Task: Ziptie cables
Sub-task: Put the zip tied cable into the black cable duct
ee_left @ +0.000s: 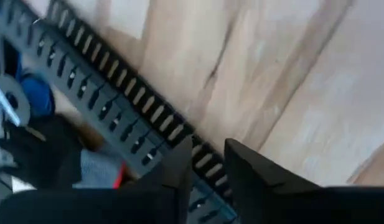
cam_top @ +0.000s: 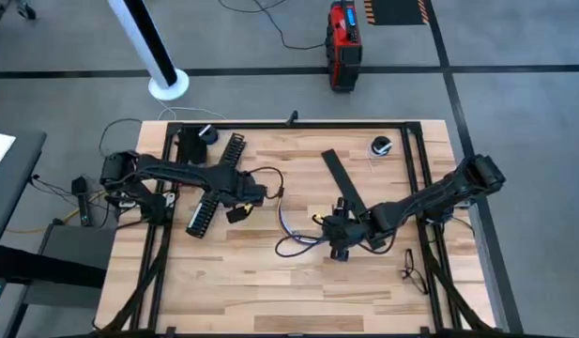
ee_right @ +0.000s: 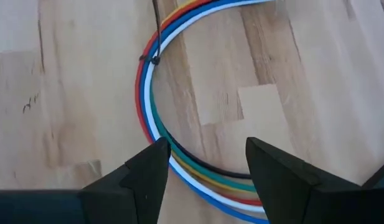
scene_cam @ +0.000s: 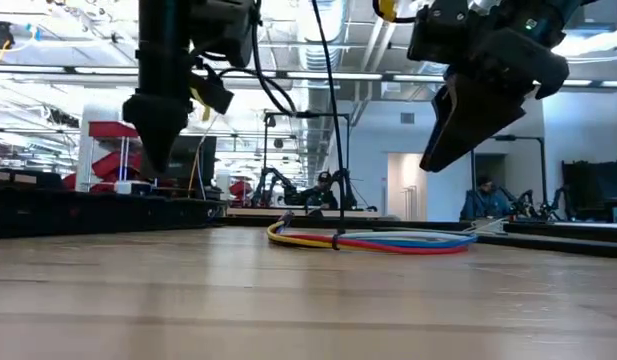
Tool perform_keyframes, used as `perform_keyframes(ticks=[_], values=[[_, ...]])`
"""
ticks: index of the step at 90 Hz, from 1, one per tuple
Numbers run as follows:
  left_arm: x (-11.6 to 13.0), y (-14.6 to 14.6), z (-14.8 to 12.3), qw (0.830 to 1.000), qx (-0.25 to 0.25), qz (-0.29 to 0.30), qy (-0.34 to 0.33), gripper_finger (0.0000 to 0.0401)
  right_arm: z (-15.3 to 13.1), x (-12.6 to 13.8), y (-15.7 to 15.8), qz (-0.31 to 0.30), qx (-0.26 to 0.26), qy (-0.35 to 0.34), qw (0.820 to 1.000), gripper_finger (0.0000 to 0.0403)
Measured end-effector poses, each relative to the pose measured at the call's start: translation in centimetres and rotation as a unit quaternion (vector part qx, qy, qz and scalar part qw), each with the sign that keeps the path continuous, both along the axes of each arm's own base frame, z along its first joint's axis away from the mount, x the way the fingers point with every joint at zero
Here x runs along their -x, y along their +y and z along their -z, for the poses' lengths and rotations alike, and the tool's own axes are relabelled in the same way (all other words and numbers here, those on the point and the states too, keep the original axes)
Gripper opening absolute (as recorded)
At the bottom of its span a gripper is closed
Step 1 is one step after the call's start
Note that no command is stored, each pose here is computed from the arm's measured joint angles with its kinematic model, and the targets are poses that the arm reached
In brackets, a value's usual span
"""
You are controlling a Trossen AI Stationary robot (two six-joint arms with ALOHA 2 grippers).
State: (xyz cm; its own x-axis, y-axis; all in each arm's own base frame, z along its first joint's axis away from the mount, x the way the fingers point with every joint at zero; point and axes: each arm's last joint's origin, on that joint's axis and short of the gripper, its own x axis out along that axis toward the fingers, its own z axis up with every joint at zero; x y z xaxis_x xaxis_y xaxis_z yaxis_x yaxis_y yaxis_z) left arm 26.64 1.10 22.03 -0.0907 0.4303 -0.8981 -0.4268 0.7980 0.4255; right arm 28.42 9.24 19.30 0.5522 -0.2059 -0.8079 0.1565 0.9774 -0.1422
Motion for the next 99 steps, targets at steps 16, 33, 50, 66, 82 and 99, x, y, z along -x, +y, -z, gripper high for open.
perform_keyframes(ticks=[16, 33, 50, 66, 82, 99], values=[[0.1, -0.4, 0.1, 0.996, -0.046, -0.062, -0.038, 0.0118, 0.0, 0.0, 0.0, -0.011, 0.007, 0.000, 1.000, 0.0209], [0.7, -1.0, 0.8, 0.994, -0.051, -0.086, -0.035, 0.0119, 0.0, 0.0, 0.0, -0.019, 0.013, 0.003, 1.000, 0.0209], [1.0, -1.4, 1.0, 0.994, -0.057, -0.089, -0.014, 0.0118, -0.1, -0.1, 0.0, -0.033, 0.021, 0.003, 0.999, 0.0209], [1.0, -1.6, 3.1, 0.989, -0.076, -0.097, 0.079, 0.0116, 0.0, -0.1, 0.0, -0.040, 0.027, 0.005, 0.999, 0.0209], [0.5, -2.0, 5.8, 0.977, -0.102, -0.110, 0.153, 0.0116, 0.0, -0.2, -0.2, -0.042, 0.029, 0.006, 0.999, 0.0209], [0.2, -2.3, 7.7, 0.968, -0.117, -0.108, 0.195, 0.0116, -0.1, -0.2, -0.2, -0.048, 0.033, 0.007, 0.998, 0.0209]])
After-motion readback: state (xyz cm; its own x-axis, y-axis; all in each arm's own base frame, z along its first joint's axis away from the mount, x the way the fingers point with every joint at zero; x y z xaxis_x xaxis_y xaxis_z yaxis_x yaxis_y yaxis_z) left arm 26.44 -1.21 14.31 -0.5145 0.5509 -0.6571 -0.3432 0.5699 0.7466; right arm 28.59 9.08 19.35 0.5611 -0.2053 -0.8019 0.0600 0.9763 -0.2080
